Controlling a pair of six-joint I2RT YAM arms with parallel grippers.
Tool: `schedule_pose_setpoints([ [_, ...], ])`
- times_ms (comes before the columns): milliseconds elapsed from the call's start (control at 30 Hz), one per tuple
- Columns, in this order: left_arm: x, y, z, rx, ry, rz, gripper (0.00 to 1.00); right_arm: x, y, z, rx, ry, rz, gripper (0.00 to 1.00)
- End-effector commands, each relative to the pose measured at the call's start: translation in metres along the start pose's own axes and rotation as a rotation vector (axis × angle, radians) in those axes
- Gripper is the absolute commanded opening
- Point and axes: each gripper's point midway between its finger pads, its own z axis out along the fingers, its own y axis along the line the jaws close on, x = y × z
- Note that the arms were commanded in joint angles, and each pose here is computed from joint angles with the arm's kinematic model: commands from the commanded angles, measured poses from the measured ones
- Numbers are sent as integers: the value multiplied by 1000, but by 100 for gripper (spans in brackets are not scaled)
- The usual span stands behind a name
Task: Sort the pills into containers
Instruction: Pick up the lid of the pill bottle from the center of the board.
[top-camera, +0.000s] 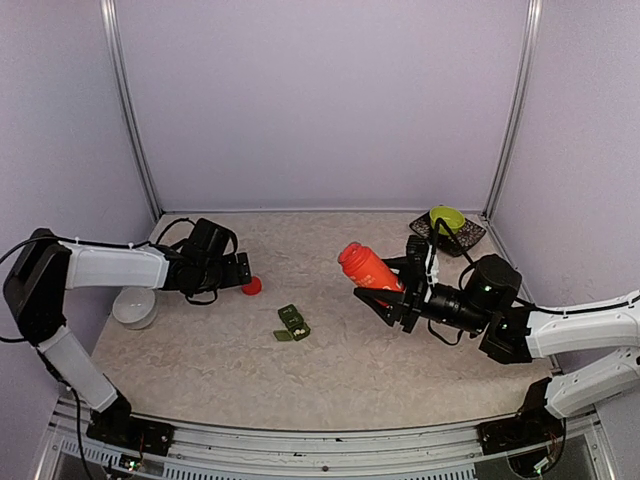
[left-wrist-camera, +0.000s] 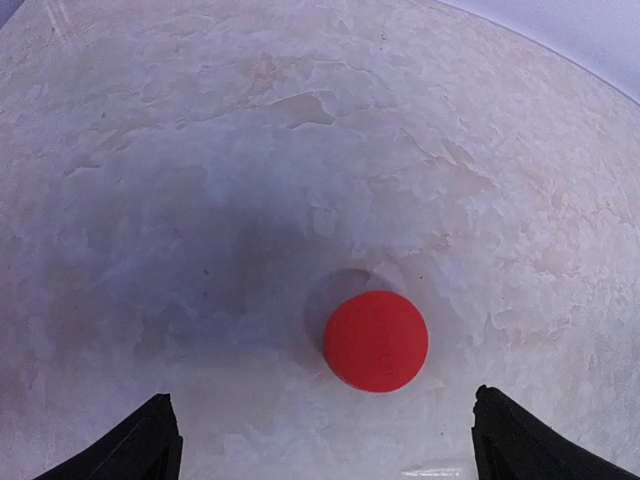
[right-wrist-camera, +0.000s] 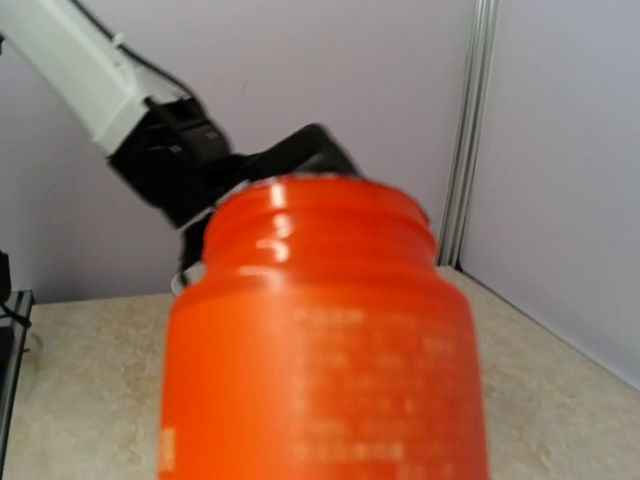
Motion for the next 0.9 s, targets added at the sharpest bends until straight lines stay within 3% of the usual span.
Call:
schedule_pose_setpoints([
  [0,-13,-24,16,29,14,71,99,-13,-6,5,10,-24,0,0],
  [433,-5,-29,65,-96,76,180,99,-14,-8,-1,34,-19,-8,0],
  [867,18,-31,83,-73,134,208,94,-8,-8,1,32,-11,4,0],
])
